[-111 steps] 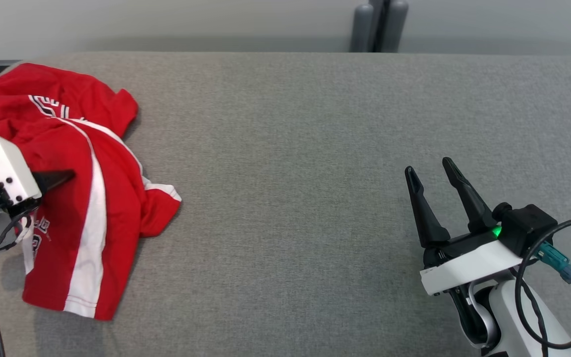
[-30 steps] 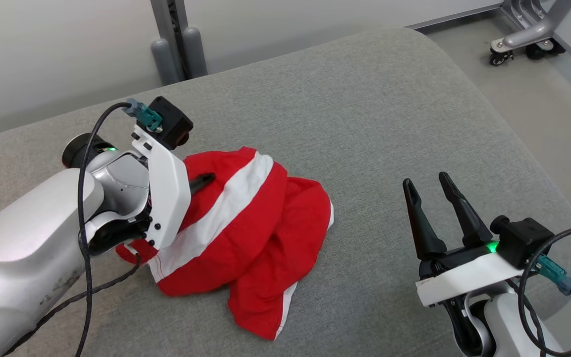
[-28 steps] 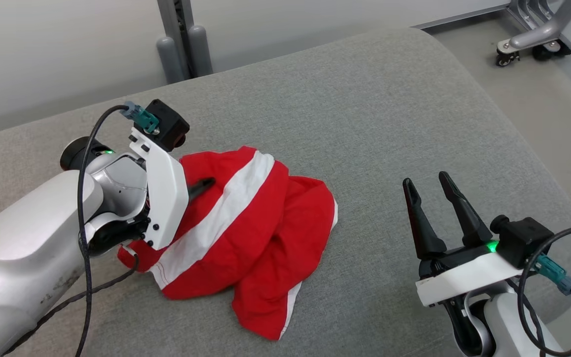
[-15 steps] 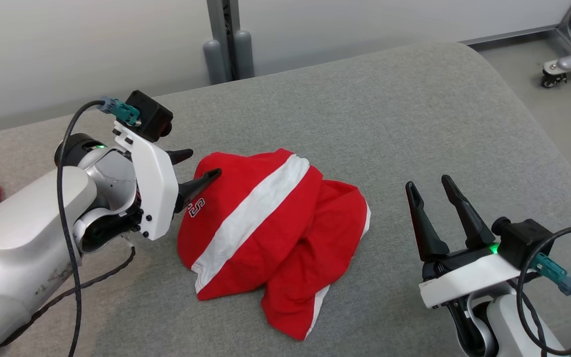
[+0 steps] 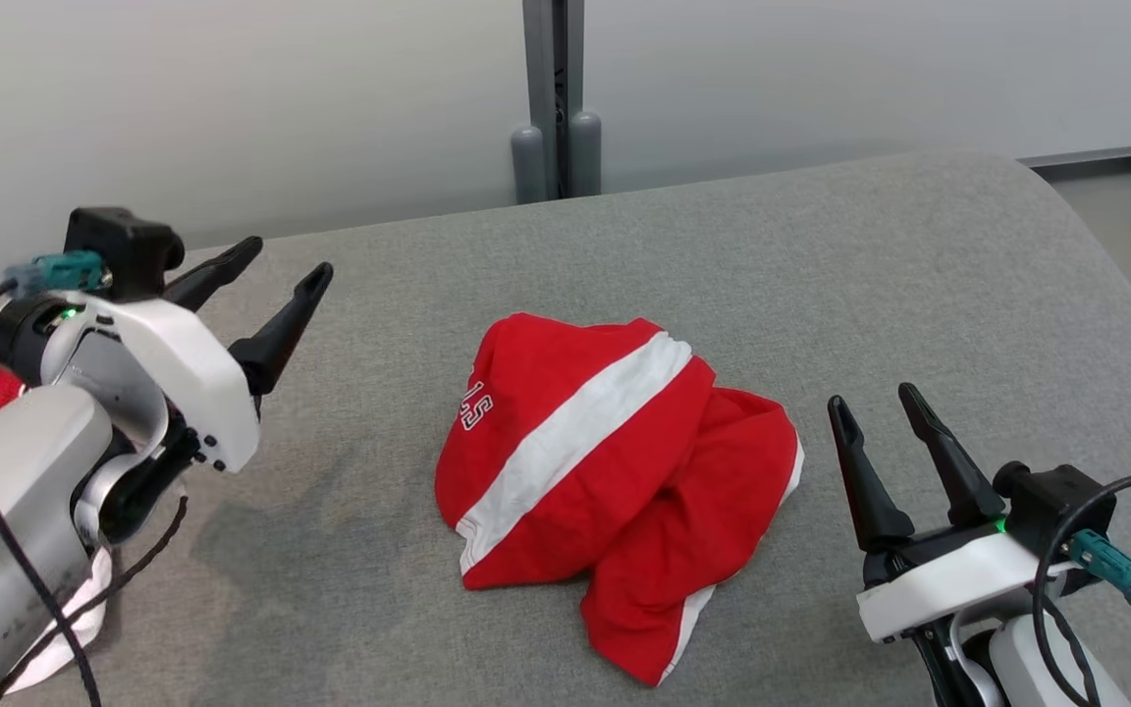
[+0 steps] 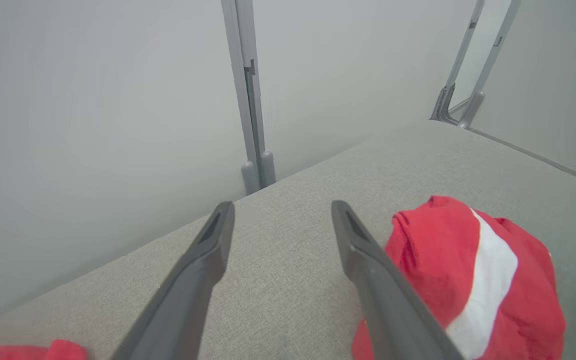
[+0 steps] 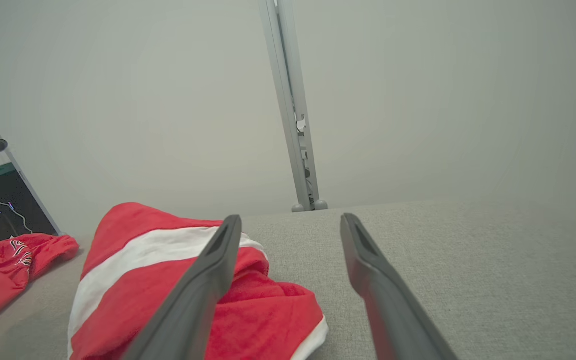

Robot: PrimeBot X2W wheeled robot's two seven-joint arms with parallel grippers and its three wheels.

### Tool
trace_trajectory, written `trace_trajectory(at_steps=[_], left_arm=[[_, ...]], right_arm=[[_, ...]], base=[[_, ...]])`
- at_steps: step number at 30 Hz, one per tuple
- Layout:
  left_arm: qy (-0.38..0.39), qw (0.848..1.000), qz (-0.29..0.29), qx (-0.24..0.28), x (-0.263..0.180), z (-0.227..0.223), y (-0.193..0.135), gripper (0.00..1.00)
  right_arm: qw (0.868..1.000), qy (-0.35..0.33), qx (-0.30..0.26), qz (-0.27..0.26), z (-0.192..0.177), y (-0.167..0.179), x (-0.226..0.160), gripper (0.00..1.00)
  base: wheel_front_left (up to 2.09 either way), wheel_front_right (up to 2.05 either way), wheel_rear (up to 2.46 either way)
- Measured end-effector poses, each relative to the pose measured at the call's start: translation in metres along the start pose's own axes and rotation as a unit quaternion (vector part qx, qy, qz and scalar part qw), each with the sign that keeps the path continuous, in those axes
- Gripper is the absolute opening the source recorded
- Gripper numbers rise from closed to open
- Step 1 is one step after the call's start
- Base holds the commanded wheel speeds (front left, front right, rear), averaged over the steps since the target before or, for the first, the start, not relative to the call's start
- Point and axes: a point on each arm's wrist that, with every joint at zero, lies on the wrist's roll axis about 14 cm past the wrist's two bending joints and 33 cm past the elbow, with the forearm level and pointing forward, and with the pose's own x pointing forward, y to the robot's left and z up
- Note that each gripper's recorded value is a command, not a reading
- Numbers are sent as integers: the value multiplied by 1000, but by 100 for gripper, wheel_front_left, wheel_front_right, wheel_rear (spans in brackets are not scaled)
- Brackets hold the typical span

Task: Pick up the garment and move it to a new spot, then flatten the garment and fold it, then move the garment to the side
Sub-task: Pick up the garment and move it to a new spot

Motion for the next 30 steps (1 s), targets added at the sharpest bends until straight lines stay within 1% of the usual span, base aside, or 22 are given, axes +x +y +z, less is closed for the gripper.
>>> trace_trajectory(at_steps=[6,9,12,14,16,20,22,30], left_arm=[[-61,994,86,-14,-40,-7,22,100],[-83,987,132,-29,-59,-13,32,100],[-90,980,172,-50,-75,-23,39,100],[-115,972,195,-57,-84,-16,44,100],[-142,965,214,-58,-93,-10,46,100],[-156,954,243,-77,-109,-28,41,100],[-170,948,258,-81,-115,-30,42,100],[-195,933,290,-90,-134,-48,34,100]], right_arm=[[1000,-2,-6,17,3,8,-2,100],[1000,-14,-7,23,11,11,0,100],[1000,-21,-8,18,15,8,-2,100],[1000,-25,-10,14,17,6,-2,100],[999,-30,-12,12,20,5,-2,100],[999,-33,-12,8,21,3,-3,100],[999,-37,-11,8,23,4,-2,100],[999,-50,-8,5,29,6,-3,100]], base=[[0,0,0],[0,0,0],[0,0,0],[0,0,0],[0,0,0],[0,0,0],[0,0,0],[0,0,0]])
